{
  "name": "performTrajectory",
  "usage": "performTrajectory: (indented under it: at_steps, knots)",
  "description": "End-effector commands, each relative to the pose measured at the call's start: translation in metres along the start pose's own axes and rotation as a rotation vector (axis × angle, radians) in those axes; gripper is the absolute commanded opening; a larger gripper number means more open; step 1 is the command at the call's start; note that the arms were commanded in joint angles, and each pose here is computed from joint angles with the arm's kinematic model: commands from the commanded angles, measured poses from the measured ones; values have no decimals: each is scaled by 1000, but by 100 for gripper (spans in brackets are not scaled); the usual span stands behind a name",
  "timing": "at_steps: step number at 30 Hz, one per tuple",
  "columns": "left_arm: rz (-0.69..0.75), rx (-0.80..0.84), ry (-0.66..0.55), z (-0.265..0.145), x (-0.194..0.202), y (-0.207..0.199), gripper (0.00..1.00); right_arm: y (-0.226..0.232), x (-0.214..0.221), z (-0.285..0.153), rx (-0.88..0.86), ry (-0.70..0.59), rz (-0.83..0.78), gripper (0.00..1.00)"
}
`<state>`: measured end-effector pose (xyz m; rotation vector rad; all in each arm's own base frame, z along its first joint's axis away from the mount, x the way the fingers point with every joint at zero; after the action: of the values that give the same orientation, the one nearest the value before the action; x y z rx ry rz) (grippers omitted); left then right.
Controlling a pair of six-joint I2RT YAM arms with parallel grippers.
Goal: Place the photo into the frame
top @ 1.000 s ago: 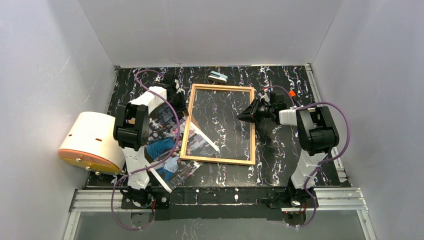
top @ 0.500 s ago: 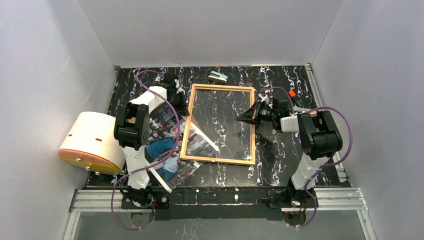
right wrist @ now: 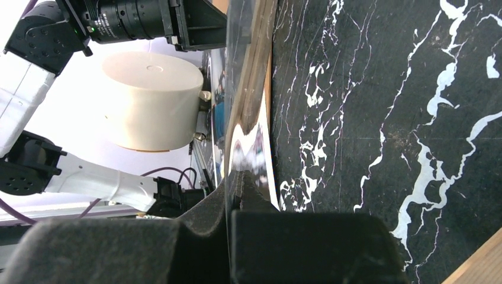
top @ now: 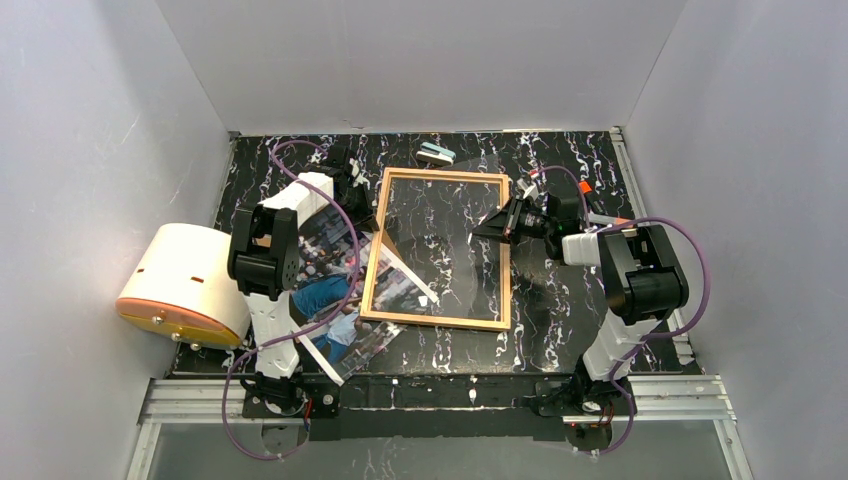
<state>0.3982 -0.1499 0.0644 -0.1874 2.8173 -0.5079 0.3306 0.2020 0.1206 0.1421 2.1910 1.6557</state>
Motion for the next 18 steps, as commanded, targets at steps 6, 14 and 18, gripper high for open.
performTrajectory:
  at_steps: [6,14,18]
  knots:
    - [-2,-40,54,11,13,10,20,16,-16,1,-51,-66,-75,1]
    - [-2,-39,53,10,12,10,19,13,-18,4,-57,-76,-62,1]
    - [-1,-38,53,10,12,9,19,12,-18,5,-59,-69,-74,1]
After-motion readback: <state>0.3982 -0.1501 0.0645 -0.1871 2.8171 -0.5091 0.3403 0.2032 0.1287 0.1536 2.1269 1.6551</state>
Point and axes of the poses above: each gripper's point midway between its finger pads, its own z axis out along the fingers, its own y axis along the line the jaws close on, x = y × z, the point moved 3 cm from there along -z, back along the fingers, and after that the axes turned 3 degrees about z, right-handed, at the moved point
